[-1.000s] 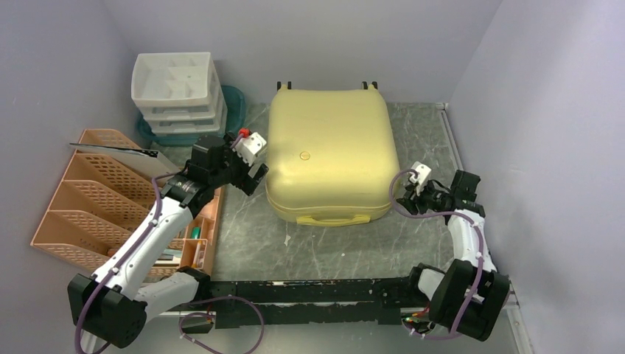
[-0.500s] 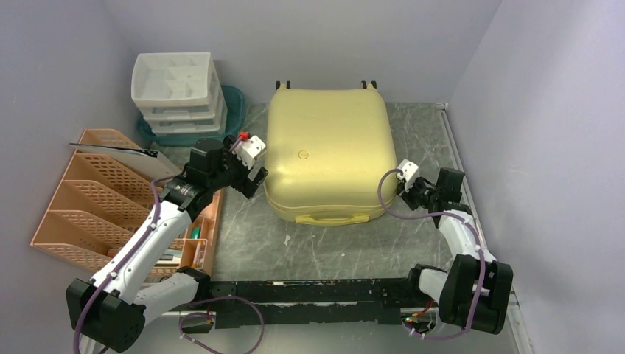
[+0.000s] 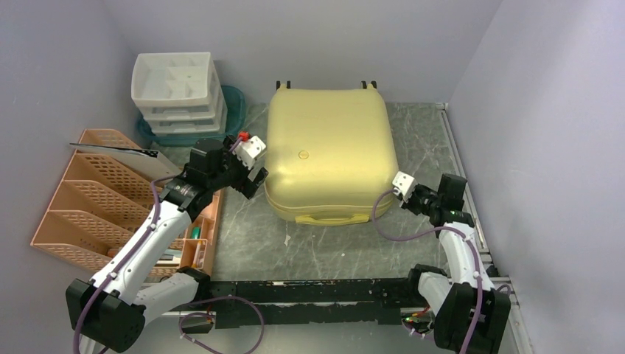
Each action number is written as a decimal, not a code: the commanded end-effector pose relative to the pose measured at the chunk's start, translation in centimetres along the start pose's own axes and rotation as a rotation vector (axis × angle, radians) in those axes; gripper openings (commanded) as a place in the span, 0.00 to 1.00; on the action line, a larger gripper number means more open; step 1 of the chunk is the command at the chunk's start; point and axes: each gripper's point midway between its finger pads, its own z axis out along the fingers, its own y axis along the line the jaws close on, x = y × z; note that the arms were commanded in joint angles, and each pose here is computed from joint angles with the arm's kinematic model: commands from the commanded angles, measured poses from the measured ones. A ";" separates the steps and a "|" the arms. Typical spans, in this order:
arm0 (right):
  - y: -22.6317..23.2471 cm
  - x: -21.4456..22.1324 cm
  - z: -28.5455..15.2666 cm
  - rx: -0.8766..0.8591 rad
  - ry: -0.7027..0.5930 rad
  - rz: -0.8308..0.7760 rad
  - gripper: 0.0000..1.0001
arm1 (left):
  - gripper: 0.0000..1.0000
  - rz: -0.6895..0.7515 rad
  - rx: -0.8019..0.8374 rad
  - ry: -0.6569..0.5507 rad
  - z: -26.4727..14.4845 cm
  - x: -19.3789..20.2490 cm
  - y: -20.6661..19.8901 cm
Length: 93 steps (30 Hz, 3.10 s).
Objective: Open, take out, and arrange the luggage
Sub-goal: Unzip the luggage at the center of the board.
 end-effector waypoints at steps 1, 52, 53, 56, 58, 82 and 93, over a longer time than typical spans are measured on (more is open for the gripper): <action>1.4 0.0 -1.4 -0.091 0.018 -0.097 0.00 | 0.99 0.032 0.017 -0.058 -0.6 -1.4 -0.3; -4.3 -2.3 0.6 0.222 -0.295 -0.023 0.60 | 0.99 0.044 0.043 -0.093 -1.1 -1.0 -1.3; -4.3 -2.2 0.7 0.221 -0.289 -0.025 0.59 | 0.99 0.045 0.043 -0.093 -1.1 -1.0 -1.3; -4.4 -1.9 0.7 0.230 -0.279 -0.023 0.57 | 0.99 0.044 0.041 -0.095 -1.1 -0.9 -1.3; -4.3 -1.9 0.8 0.224 -0.282 -0.026 0.57 | 0.99 0.043 0.041 -0.097 -1.1 -0.9 -1.3; -1.6 -1.6 1.5 -0.009 -0.255 -0.060 0.00 | 0.99 0.062 0.073 -0.097 -1.3 -1.1 -1.8; 4.9 2.0 -1.4 -0.322 -0.004 -0.121 0.00 | 0.99 0.039 0.057 -0.068 0.2 -1.1 -1.6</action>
